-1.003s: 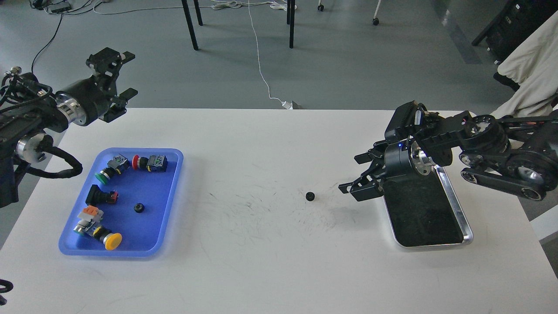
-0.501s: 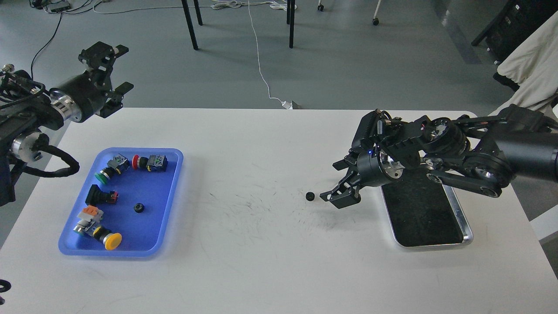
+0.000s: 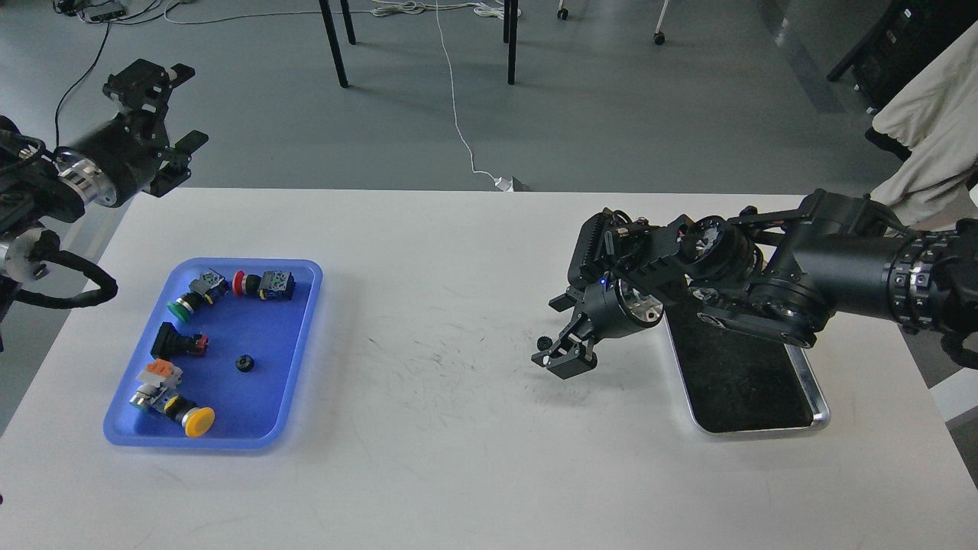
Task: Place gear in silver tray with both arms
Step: 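Lower the open right gripper over the black gear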
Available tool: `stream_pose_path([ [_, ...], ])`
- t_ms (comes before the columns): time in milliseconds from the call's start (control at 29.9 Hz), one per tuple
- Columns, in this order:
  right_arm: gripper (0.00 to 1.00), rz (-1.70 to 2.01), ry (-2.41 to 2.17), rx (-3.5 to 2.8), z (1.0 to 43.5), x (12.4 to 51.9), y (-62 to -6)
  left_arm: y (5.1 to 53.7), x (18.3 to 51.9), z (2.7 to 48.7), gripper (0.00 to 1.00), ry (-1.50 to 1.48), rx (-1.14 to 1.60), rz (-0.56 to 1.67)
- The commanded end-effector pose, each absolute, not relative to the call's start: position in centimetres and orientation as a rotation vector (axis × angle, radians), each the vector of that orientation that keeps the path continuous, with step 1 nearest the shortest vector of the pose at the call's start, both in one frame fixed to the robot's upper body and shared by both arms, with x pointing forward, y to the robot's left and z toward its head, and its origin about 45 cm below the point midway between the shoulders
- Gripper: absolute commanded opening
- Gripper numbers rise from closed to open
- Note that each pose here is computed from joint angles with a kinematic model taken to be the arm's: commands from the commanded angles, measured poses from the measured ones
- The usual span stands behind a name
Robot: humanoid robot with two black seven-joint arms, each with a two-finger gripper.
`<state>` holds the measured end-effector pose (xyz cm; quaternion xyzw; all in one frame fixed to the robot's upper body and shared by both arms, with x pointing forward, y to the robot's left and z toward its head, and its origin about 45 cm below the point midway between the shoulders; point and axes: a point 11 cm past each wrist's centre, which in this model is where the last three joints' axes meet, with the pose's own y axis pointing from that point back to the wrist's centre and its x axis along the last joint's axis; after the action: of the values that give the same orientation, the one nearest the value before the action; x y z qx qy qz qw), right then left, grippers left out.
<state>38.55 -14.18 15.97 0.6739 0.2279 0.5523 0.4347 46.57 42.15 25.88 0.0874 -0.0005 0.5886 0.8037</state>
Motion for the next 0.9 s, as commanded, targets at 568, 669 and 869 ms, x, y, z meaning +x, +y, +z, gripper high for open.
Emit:
stream_pose_path([
  [568, 0.78, 1.387, 0.590, 1.649, 14.8, 38.7, -12.8, 42.6, 46.5, 26.4, 0.99, -0.026, 0.159, 1.268],
  [669, 0.74, 1.382, 0.581, 1.643, 14.7, 39.0, -13.0, 42.8, 46.4, 26.5, 0.99, -0.029, 0.159, 1.272],
  [869, 0.68, 1.369, 0.602, 1.633, 14.1, 38.7, -13.4, 42.9, 46.2, 26.3, 0.99, -0.029, 0.160, 1.273],
])
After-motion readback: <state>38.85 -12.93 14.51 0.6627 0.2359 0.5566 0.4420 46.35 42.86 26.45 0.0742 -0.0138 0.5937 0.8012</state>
